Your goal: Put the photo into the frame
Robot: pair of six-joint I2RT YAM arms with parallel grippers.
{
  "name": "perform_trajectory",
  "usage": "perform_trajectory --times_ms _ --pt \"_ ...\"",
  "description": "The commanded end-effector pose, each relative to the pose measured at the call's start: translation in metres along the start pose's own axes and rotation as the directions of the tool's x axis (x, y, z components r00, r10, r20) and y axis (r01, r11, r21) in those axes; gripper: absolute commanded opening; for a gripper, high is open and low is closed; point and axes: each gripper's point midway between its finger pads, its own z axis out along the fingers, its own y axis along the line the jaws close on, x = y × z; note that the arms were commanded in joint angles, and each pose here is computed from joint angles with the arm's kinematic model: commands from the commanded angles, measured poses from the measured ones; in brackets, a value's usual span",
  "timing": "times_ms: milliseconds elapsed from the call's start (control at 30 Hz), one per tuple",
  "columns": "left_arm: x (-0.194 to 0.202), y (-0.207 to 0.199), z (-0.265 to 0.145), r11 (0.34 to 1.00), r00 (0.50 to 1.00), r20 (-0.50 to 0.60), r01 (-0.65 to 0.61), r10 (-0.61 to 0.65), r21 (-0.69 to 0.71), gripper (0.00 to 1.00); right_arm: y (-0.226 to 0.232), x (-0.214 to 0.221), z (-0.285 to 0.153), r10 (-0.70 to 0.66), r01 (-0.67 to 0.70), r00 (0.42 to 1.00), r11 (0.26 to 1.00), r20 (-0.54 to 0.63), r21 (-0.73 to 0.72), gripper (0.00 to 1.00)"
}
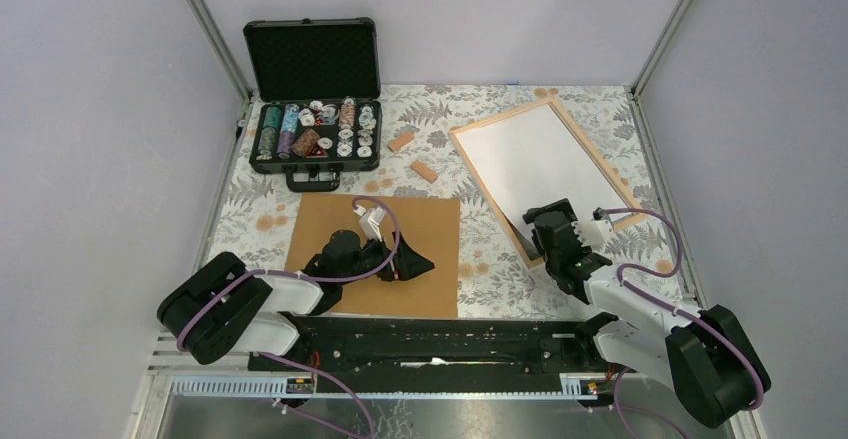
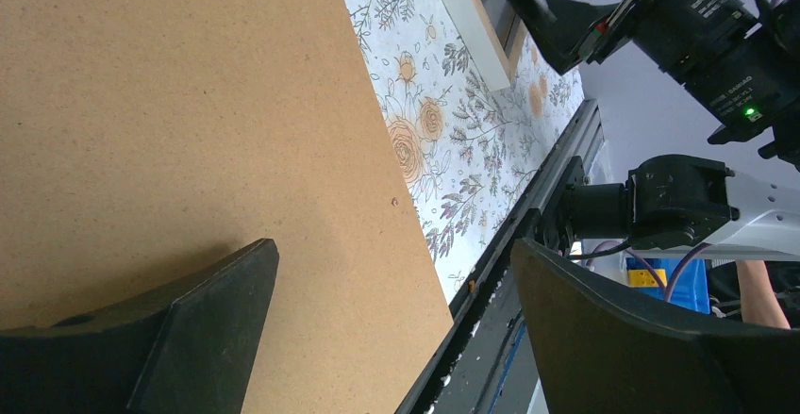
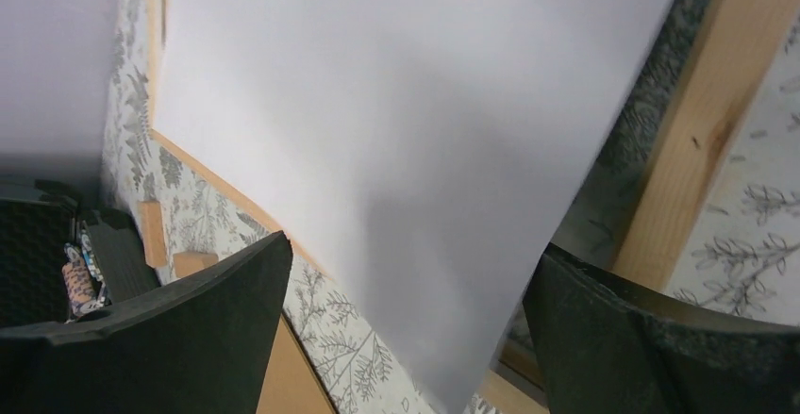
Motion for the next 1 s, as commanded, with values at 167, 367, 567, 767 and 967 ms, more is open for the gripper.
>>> perform_trajectory --times_ms 167,367,567,767,967 --pt "-0.012 -0.016 0.004 0.997 0.999 0.027 -0.037 0.036 0.065 0.99 0.029 -0.043 0.005 -0.043 0.059 0.980 0.996 0.194 -0.073 0.98" --pt "-0.011 -0.017 0.005 0.997 0.999 0.022 -0.037 0.035 0.067 0.99 0.019 -0.039 0.006 0.105 -0.102 0.982 0.994 0.156 -0.028 0.81" --pt "-0.011 -0.017 0.005 0.997 0.999 0.021 -0.038 0.036 0.069 0.99 0.021 -0.042 0.001 0.163 -0.163 0.975 0.987 0.148 -0.011 0.66" --pt "-0.011 -0.017 0.005 0.997 0.999 0.023 -0.037 0.036 0.068 0.99 0.008 -0.038 -0.001 0.181 -0.187 0.974 0.982 0.134 0.037 0.47" --pt "-0.011 -0.017 0.005 0.997 0.999 0.024 -0.038 0.037 0.068 0.99 0.011 -0.049 -0.004 0.184 -0.191 0.967 0.981 0.179 0.022 0.12"
